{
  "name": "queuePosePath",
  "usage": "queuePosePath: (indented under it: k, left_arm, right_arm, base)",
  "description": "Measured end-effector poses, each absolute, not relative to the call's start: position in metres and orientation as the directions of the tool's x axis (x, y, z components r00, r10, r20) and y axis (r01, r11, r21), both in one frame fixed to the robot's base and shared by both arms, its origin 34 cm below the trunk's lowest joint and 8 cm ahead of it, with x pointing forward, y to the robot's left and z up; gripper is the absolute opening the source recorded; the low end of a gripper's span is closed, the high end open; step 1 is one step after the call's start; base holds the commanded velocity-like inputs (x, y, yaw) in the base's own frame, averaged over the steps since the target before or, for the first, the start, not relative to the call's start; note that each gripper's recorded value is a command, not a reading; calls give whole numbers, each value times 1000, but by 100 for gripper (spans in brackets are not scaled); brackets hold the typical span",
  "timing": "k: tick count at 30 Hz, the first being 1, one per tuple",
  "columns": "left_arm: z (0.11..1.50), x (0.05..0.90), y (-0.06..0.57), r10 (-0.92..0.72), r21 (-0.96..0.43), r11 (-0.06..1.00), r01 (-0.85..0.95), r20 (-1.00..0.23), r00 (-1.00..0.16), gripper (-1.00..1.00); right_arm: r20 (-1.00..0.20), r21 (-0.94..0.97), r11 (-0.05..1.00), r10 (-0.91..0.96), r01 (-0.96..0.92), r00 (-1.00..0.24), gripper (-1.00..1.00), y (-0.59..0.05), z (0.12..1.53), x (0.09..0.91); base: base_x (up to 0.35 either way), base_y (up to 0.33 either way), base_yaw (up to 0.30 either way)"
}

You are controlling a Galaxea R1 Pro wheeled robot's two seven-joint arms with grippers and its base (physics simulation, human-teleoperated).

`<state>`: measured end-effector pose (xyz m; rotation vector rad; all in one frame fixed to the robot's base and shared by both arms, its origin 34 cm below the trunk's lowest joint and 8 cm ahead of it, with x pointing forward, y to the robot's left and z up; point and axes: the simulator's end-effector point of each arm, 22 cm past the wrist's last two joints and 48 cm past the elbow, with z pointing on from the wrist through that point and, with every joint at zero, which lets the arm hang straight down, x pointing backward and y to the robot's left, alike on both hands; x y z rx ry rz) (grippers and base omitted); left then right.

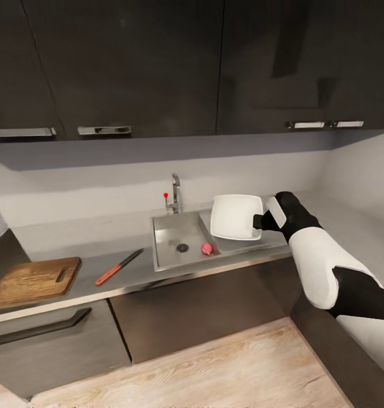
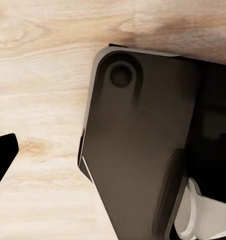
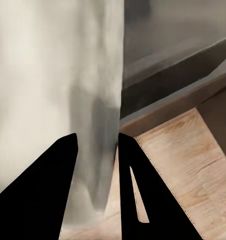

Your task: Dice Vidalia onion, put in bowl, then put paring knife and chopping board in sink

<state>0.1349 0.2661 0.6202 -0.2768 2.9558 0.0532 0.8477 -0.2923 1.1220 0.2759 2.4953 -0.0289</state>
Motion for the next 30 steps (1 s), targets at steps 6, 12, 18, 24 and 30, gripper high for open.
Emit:
queuePosePath:
  k: [6, 12, 18, 24, 30]
  left_arm:
    - [621, 142, 270, -179, 19, 982, -187, -199, -963, 100]
    - [623, 152, 272, -177, 20, 982, -188, -242, -954, 100]
    - [624, 156, 272, -177, 18, 982, -188, -254, -951, 100]
    - [624, 160, 272, -177, 16, 982, -188, -263, -948, 100]
    - [625, 164, 272, -177, 14, 982, -188, -272, -946, 100]
  right_arm:
    - [-586, 49, 979, 187, 196, -788, -100, -287, 1124, 845]
    - [-579, 52, 981, 183, 189, -795, -100, -283, 1124, 841]
    - [-584, 55, 982, 179, 182, -792, -100, -278, 1130, 840]
    - [-582, 57, 983, 176, 176, -794, -100, -275, 1133, 837]
    - [-576, 56, 983, 173, 173, -799, -100, -273, 1133, 833]
  base:
    - [-117, 260, 79]
    - [-14, 269, 79]
    - [-1, 271, 79]
    - [0, 271, 79]
    - [-25, 273, 77]
